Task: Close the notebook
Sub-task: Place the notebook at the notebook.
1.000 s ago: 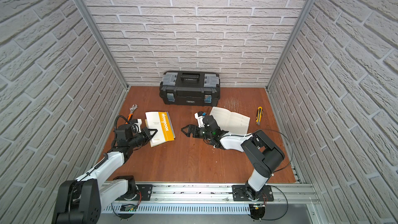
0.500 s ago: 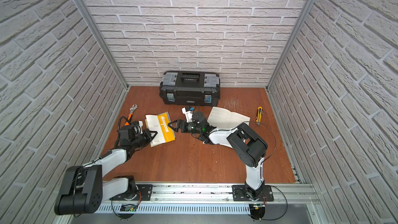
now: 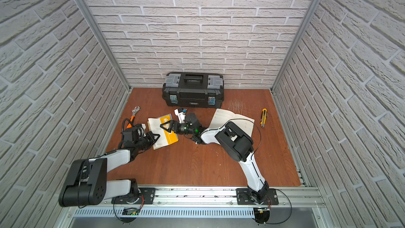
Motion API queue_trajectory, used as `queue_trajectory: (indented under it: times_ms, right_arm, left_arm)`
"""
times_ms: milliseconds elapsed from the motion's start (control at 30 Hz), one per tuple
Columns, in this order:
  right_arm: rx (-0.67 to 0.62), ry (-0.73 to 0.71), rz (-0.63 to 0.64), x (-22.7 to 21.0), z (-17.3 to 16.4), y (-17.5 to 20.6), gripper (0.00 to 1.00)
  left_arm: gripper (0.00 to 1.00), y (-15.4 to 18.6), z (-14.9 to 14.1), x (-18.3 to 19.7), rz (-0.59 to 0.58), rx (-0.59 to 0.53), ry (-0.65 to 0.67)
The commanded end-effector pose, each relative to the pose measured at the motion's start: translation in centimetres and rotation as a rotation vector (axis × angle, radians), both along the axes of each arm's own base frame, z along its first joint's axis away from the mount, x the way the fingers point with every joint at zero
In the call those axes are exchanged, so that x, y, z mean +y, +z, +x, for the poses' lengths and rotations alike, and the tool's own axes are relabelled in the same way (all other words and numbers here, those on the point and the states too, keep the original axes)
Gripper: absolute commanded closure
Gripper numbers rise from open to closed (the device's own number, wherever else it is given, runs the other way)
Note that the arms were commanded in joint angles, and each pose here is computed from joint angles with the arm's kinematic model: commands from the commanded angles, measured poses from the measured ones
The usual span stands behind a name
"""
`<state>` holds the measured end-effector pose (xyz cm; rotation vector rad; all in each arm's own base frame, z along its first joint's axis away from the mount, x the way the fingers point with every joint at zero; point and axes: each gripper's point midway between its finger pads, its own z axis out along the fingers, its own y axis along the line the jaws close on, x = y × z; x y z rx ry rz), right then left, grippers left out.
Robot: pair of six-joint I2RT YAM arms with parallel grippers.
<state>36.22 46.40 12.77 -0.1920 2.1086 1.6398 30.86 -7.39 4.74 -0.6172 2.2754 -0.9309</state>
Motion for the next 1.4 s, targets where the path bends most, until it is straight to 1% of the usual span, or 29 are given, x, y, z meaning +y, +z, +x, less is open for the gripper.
queue_trajectory:
  times_ms: [0, 633, 900, 1067, 1200, 1333, 1367]
  right_arm:
    - [-0.015, 0.009, 0.023, 0.9, 0.3, 0.4, 0.00]
    - [0.049, -0.020, -0.067, 0.7, 0.7, -4.2, 0.00]
    - [0.100, -0.039, -0.169, -0.2, 0.4, -6.9, 0.00]
    - [0.128, -0.049, -0.227, -0.7, 0.3, -8.1, 0.00]
    - [0.129, -0.057, -0.246, -1.0, 0.1, -8.4, 0.00]
    - [0.137, -0.059, -0.250, -1.1, 0.0, -8.6, 0.00]
    - [0.138, -0.058, -0.248, -1.1, 0.0, -8.6, 0.00]
  left_arm:
    - [1.00, 1.1, 1.5, 0.3, 0.014, -0.074, -0.003]
    - [1.00, 1.2, 1.7, 0.2, 0.018, -0.077, -0.011]
    - [1.00, 1.2, 1.6, 0.2, 0.014, -0.076, -0.012]
    - [1.00, 1.3, 1.7, 0.2, 0.010, -0.075, -0.012]
    - [1.00, 1.6, 1.7, 0.2, 0.010, -0.080, -0.011]
    - [0.92, 2.3, 1.5, 0.5, 0.036, -0.082, -0.004]
    - [0.92, 2.4, 1.4, 0.7, 0.052, -0.080, 0.001]
